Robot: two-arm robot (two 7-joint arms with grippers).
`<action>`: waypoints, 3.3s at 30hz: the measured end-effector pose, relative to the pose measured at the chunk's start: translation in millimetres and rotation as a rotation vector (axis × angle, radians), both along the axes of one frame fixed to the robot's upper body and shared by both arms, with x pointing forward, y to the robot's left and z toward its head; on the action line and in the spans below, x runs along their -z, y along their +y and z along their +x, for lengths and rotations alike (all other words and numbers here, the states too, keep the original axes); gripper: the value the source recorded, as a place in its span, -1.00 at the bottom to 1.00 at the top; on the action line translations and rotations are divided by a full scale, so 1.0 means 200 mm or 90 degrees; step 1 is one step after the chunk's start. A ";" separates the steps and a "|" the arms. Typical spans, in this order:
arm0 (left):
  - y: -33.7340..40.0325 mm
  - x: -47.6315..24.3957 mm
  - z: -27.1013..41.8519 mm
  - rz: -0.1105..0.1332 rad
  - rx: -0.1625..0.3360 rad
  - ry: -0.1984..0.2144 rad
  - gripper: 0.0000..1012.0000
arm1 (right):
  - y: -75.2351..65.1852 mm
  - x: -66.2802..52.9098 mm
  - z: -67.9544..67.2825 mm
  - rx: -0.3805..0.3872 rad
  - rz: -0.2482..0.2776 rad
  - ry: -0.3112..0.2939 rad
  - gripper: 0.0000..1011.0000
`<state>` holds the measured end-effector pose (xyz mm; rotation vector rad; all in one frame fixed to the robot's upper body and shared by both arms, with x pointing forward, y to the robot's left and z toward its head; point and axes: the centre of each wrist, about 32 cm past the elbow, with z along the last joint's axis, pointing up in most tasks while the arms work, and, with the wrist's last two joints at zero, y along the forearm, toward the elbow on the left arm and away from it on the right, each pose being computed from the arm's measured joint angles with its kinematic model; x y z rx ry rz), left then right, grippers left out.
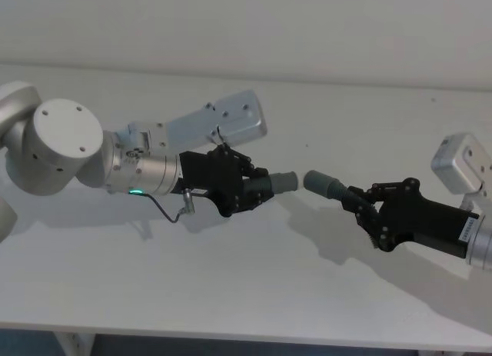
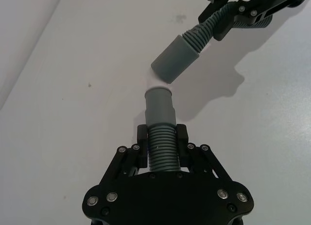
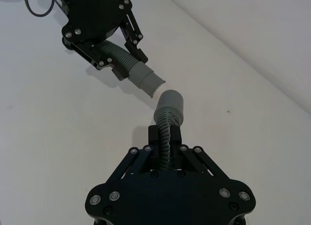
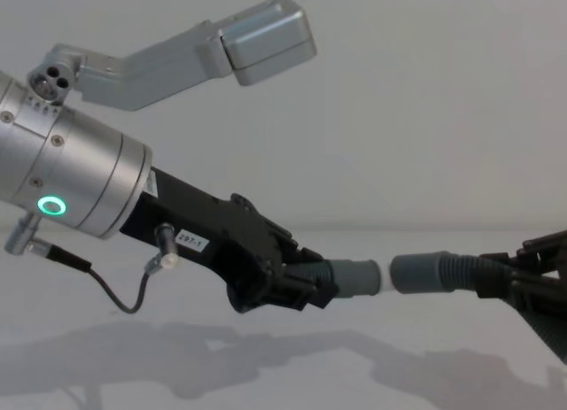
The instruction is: Use both hands to pick up one end of the pipe from the table, align the ends, and insert them.
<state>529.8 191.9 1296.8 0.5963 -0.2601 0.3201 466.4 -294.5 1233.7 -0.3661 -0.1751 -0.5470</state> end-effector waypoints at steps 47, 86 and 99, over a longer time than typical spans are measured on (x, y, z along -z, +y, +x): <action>0.048 -0.026 -0.035 -0.014 0.017 -0.008 -0.34 | -0.06 0.02 0.01 -0.035 0.006 0.009 -0.73; 0.094 -0.034 -0.032 -0.017 0.028 -0.008 -0.34 | -0.09 0.04 0.01 -0.080 0.059 0.016 -0.73; 0.138 -0.031 -0.030 -0.019 0.050 -0.003 -0.34 | -0.12 0.07 0.04 -0.107 0.079 0.028 -0.73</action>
